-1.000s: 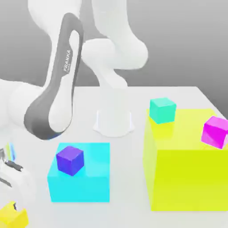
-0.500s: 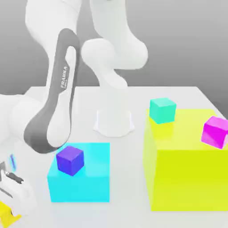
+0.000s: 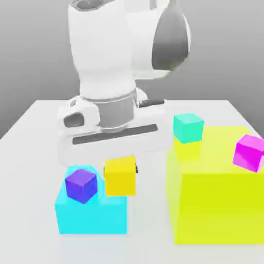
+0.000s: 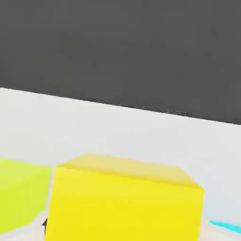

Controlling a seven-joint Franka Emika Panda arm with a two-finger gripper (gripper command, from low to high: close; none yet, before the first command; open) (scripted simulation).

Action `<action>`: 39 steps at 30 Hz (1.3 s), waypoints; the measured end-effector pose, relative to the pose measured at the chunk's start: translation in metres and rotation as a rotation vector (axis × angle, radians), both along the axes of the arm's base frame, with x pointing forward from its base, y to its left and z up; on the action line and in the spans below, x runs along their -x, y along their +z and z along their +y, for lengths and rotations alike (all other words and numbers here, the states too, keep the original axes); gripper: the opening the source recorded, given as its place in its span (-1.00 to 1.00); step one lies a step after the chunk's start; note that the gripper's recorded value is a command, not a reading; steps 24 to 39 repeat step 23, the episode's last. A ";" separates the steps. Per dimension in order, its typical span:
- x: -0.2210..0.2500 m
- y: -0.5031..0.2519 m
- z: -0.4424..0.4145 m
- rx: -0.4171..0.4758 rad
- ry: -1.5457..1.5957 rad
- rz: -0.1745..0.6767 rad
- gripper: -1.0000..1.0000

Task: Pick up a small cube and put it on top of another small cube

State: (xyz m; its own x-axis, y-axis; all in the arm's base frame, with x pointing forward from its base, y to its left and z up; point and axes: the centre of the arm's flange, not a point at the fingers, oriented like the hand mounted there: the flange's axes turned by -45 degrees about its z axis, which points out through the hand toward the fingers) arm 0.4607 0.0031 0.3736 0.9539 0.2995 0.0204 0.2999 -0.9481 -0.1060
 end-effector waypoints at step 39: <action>0.171 0.036 0.138 0.092 0.797 -0.053 1.00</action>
